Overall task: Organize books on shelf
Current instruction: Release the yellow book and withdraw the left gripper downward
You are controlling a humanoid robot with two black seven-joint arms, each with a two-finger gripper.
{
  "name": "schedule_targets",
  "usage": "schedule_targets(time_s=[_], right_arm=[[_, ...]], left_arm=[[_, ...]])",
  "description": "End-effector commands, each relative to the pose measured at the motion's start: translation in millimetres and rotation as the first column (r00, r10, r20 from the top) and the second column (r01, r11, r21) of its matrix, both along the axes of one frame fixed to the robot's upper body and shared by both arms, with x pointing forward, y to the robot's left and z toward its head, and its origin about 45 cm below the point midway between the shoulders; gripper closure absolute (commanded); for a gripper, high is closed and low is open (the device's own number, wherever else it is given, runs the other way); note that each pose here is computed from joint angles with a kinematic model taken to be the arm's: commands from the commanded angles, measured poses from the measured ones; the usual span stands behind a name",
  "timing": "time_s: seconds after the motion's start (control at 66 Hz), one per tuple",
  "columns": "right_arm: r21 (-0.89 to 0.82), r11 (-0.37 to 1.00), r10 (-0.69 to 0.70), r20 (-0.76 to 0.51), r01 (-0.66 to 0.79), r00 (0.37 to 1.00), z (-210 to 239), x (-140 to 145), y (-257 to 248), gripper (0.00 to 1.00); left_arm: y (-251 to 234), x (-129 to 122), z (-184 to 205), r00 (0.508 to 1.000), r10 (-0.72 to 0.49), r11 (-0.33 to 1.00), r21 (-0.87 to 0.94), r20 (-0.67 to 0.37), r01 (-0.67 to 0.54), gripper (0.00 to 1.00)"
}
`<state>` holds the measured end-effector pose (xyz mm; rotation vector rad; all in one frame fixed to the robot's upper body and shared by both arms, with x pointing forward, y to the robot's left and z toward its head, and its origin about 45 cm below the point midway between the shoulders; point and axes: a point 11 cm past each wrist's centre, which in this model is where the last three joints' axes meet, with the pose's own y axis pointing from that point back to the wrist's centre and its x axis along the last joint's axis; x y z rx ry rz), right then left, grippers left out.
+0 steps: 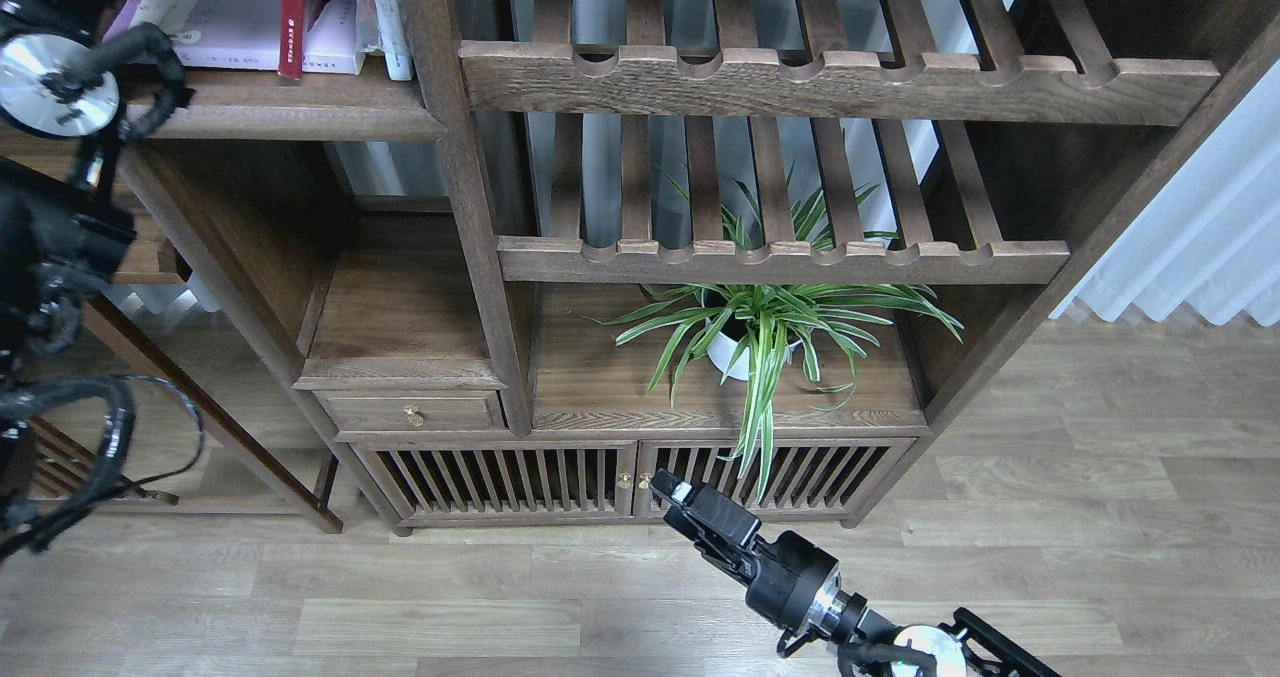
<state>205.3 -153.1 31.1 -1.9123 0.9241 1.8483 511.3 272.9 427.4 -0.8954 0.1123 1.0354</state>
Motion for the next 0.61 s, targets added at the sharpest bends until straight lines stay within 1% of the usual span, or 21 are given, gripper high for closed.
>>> schedule_targets(time_s=[0.0,0.091,0.167,0.288,0.333,0.439,0.591], right_arm=[[0.008,1.0,0.0,0.0,0.0,1.0,0.7,-0.1,3.6,0.01],[0.008,1.0,0.0,0.0,0.0,1.0,0.7,-0.1,3.6,0.01],[0.008,1.0,0.0,-0.002,0.0,1.0,0.3,-0.7,3.5,0.01],[0.012,1.0,0.001,-0.002,-0.001,1.0,0.5,-1.0,5.1,0.01],[0.016,1.0,0.001,-0.001,-0.001,1.0,1.2,-0.4,7.1,0.01],[0.018,1.0,0.0,-0.002,0.0,1.0,1.1,-0.7,7.3,0.01],[0.019,1.0,-0.001,-0.002,0.001,1.0,1.1,-0.6,7.3,0.01]], left_arm=[[1.6,3.9,-15.3,0.999,0.012,0.997,-0.073,-0.032,-0.014,0.96],[3.4,6.4,-22.4,0.998,0.02,0.998,-0.058,-0.057,-0.023,0.96],[1.8,6.8,-23.8,0.998,0.013,1.0,-0.007,-0.069,-0.013,0.96],[14.5,4.9,-21.4,0.997,0.048,0.981,0.192,-0.06,-0.035,0.96],[14.7,4.3,-21.3,0.997,0.049,0.974,0.224,-0.056,-0.036,0.96],[13.9,3.6,-21.6,0.997,0.049,0.97,0.241,-0.052,-0.035,0.96],[17.3,1.5,-24.2,0.998,0.061,0.975,0.214,-0.035,-0.052,0.96]])
